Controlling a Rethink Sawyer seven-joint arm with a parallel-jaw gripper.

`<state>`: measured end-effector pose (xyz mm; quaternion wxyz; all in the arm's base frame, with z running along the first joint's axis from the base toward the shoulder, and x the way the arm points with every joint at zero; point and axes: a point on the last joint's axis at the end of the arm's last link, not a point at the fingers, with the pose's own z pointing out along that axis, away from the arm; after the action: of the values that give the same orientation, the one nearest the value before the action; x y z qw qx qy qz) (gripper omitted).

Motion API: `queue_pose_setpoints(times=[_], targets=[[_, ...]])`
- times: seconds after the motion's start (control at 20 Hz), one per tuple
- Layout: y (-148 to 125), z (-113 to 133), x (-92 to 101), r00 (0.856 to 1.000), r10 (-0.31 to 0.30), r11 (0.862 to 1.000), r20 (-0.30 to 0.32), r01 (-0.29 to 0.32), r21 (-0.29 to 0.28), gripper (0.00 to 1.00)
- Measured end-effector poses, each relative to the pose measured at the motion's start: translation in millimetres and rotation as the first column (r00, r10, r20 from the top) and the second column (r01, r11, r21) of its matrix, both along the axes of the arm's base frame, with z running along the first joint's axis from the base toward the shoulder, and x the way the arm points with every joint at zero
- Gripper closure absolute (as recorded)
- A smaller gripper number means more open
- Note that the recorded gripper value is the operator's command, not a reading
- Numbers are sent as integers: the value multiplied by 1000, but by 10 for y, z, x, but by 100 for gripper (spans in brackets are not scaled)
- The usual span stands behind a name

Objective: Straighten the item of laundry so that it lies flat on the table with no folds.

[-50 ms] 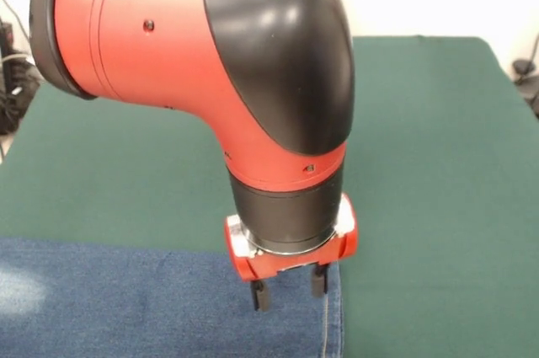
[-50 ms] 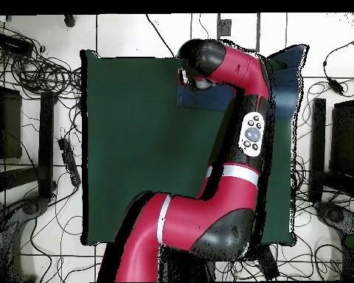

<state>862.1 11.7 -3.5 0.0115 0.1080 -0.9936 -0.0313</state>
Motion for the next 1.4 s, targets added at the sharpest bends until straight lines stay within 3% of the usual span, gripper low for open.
queue_pose_setpoints(times=[0.25,0.7,1.4], targets=[[-30,-132,-56,1000,16,999,-10,-16,-30,0],[43,-448,-202,998,25,999,-50,-26,-24,0],[520,-413,-194,997,73,997,-38,-73,2,0]])
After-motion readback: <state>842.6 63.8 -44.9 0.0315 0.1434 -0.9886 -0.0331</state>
